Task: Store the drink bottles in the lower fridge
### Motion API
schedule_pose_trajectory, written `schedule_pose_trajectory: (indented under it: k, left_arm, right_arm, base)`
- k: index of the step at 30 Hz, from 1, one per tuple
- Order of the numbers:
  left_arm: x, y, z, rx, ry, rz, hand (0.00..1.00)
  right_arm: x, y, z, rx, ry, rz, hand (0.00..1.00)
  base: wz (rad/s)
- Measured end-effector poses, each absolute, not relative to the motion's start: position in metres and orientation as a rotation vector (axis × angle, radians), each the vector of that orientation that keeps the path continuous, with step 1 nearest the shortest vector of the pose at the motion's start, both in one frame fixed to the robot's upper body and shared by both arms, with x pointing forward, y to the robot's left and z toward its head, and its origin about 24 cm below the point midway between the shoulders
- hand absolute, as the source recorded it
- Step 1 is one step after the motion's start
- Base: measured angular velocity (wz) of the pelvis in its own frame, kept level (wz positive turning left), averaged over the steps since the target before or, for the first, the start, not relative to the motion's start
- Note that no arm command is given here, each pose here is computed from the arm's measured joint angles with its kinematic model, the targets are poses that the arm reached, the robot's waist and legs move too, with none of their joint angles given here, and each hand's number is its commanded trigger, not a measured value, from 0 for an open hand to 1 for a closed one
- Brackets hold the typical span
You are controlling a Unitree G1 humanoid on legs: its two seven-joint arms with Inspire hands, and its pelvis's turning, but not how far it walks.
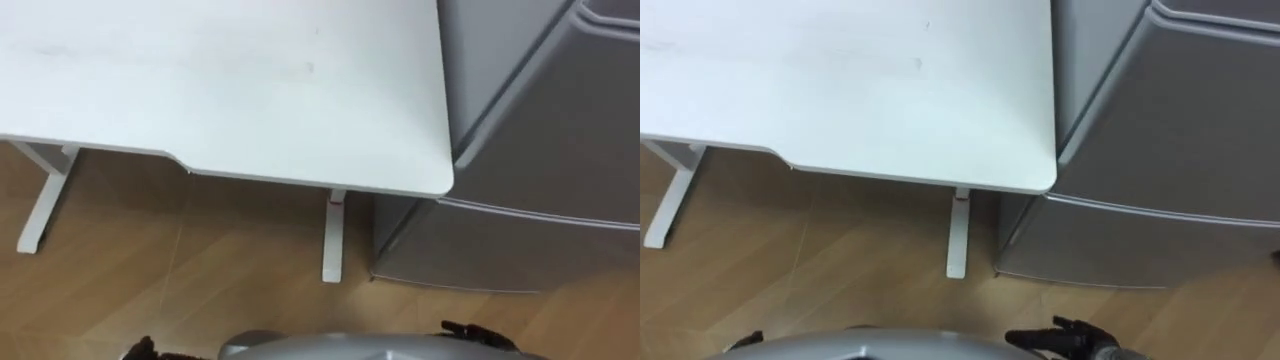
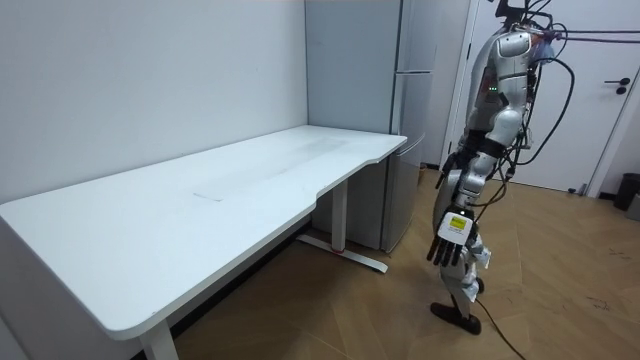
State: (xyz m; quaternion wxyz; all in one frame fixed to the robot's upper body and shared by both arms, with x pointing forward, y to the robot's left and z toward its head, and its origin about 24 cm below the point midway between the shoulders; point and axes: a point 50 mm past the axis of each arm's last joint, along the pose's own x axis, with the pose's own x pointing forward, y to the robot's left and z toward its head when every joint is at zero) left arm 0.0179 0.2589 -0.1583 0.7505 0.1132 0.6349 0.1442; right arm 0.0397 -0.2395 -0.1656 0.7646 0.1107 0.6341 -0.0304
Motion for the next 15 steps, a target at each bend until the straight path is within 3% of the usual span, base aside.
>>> schedule_pose_trajectory:
  k: [6,15]
  left_arm:
    - [0.005,0.258,-0.160,0.324,1.452,0.253,0.00]
    - [0.015,0.258,-0.160,0.421,1.447,0.149,0.00]
  right_arm:
    - [0.037,-0.243,-0.166,0.226,1.386,-0.113,0.00]
    - [0.035,-0.244,-0.166,0.226,1.401,-0.121,0.00]
  base:
    - [0.07]
    - [0.02]
